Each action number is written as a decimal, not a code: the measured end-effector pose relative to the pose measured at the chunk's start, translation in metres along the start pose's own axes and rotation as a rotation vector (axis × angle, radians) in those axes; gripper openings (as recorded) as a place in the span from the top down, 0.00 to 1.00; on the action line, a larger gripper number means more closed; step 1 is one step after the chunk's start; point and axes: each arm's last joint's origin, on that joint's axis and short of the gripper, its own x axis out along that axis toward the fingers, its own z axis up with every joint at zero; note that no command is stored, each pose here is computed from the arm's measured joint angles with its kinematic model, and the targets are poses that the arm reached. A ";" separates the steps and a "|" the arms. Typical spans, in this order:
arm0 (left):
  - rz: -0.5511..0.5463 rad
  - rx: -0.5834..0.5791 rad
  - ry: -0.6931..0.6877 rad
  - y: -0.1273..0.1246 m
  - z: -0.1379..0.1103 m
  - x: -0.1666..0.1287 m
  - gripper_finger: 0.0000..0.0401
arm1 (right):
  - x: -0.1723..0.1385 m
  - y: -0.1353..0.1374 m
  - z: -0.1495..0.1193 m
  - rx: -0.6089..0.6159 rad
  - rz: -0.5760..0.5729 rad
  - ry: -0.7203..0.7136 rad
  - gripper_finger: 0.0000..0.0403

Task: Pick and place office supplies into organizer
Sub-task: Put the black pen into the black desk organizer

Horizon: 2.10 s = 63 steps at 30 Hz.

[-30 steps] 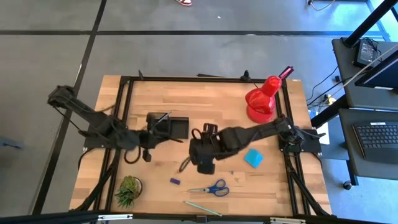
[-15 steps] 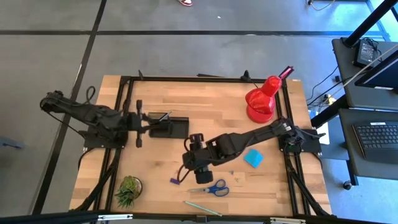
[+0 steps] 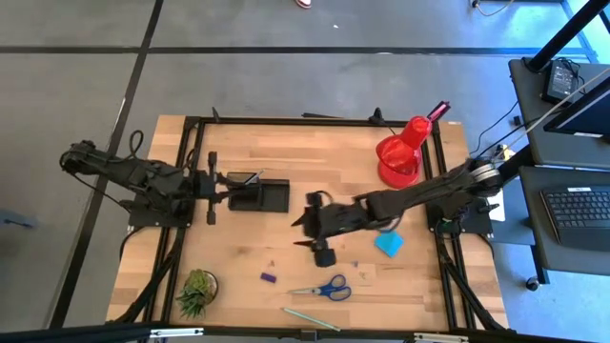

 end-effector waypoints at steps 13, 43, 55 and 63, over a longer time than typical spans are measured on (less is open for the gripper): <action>0.145 -0.075 -0.049 0.027 -0.028 0.027 0.93 | -0.062 -0.001 -0.103 0.023 0.017 -0.365 0.43; 0.173 -0.372 -0.009 0.030 -0.144 0.046 0.93 | -0.093 -0.006 -0.140 0.089 0.025 -0.539 0.43; 0.218 -0.395 0.059 0.023 -0.171 0.043 0.92 | -0.093 -0.006 -0.140 0.088 0.025 -0.539 0.43; 0.221 -0.396 0.079 0.021 -0.176 0.043 0.92 | -0.093 -0.007 -0.140 0.088 0.014 -0.537 0.43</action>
